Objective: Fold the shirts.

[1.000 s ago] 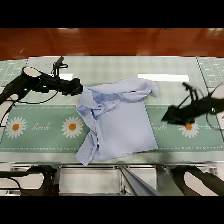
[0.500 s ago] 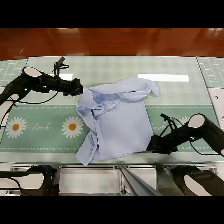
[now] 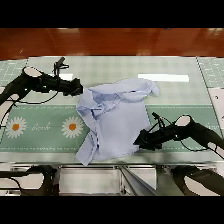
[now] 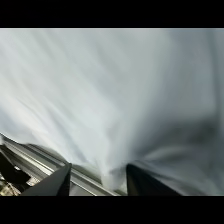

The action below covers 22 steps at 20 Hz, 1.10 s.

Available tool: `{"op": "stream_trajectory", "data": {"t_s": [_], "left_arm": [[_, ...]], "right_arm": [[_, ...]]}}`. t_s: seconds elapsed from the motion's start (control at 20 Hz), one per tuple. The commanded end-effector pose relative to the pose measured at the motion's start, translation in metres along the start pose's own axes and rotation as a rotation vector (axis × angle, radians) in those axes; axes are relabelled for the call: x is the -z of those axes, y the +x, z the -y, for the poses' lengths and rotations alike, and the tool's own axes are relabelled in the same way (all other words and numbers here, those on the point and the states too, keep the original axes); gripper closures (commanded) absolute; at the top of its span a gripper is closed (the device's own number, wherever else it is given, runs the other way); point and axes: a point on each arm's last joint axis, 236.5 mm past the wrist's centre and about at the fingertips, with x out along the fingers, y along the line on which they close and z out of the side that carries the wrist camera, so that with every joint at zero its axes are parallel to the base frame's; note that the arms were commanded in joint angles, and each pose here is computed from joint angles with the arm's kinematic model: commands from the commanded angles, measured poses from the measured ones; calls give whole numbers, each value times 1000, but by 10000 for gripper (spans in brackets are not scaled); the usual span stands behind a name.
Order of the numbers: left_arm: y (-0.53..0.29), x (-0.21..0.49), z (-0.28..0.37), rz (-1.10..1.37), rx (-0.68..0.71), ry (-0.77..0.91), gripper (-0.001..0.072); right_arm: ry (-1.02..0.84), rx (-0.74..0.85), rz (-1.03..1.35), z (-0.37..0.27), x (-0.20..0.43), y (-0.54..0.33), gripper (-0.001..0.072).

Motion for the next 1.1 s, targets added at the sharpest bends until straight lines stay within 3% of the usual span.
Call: {"op": "stream_trajectory", "data": {"t_s": [0.0, 0.1, 0.15, 0.2, 0.45, 0.75, 1.05], "left_arm": [[0, 0, 0, 0, 0, 1, 685], [2, 1, 1, -3, 1, 4, 684], [2, 2, 3, -6, 2, 6, 685], [4, 3, 4, -10, 3, 10, 685], [-7, 0, -1, 1, 1, 0, 685], [-21, 26, -4, -26, 11, -39, 685], [3, 153, -1, -177, -10, -96, 685]], "right_arm": [[30, -52, 155, -10, -39, 0, 304], [33, -83, 185, -17, -46, -1, 377], [13, -97, 187, -21, -46, -1, 506], [-33, -115, 183, -26, -45, -2, 688], [-119, -132, 151, -30, -38, -18, 691], [-59, 78, 428, 36, -119, -147, 691], [-116, 78, 554, 20, -211, -251, 691]]}}
